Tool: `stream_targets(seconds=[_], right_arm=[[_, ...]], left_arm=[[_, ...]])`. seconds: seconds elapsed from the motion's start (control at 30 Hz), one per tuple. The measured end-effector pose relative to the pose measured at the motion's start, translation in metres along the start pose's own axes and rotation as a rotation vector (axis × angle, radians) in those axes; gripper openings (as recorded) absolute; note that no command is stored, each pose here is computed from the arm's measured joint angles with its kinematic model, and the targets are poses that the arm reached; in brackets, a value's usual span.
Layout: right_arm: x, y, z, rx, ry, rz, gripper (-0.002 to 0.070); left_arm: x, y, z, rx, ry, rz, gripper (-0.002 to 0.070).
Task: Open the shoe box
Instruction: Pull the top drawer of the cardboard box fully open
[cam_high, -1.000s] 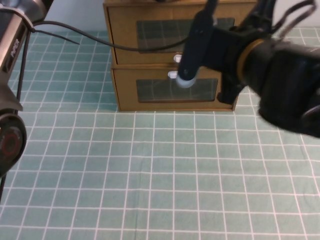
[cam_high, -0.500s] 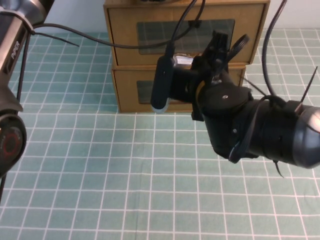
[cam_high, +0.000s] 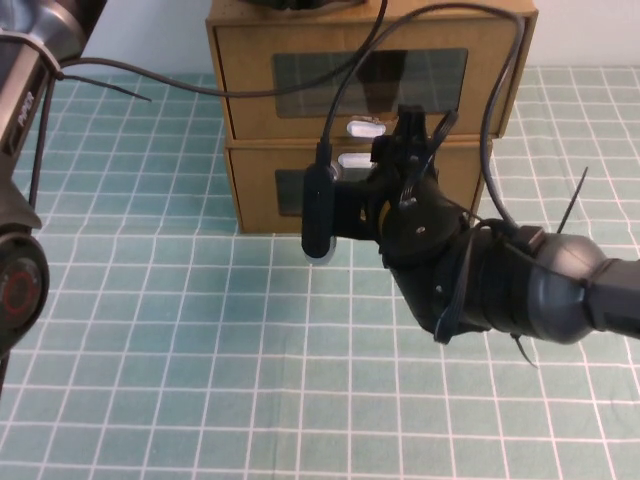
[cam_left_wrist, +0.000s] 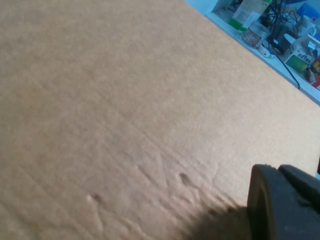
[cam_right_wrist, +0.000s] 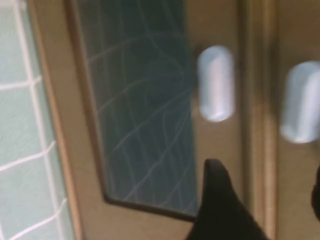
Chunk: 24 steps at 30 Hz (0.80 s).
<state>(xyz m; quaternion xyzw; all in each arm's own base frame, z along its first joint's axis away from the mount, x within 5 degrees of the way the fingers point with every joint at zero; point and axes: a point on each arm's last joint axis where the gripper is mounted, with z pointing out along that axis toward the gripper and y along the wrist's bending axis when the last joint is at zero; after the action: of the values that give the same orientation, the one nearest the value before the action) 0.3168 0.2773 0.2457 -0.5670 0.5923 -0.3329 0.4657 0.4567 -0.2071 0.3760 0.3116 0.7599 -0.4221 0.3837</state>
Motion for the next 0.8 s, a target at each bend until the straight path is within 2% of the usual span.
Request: stream_targets(seconds=[0.2, 0.53, 0.8], right_arm=[[-0.001, 0.010, 0.014, 0.001, 0.040, -0.012, 0.0341], [-0.013, -0.015, 0.015, 0.074, 0.031, 0.044, 0.0340], [-0.009, -0.020, 0.026, 0.021, -0.052, 0.063, 0.0340]], left_arm=[[0.001, -0.001, 0.000, 0.007, 0.008, 0.003, -0.0005], [0.001, -0.001, 0.000, 0.009, 0.011, 0.011, -0.0005], [0.001, -0.001, 0.000, 0.009, 0.011, 0.011, -0.0005]])
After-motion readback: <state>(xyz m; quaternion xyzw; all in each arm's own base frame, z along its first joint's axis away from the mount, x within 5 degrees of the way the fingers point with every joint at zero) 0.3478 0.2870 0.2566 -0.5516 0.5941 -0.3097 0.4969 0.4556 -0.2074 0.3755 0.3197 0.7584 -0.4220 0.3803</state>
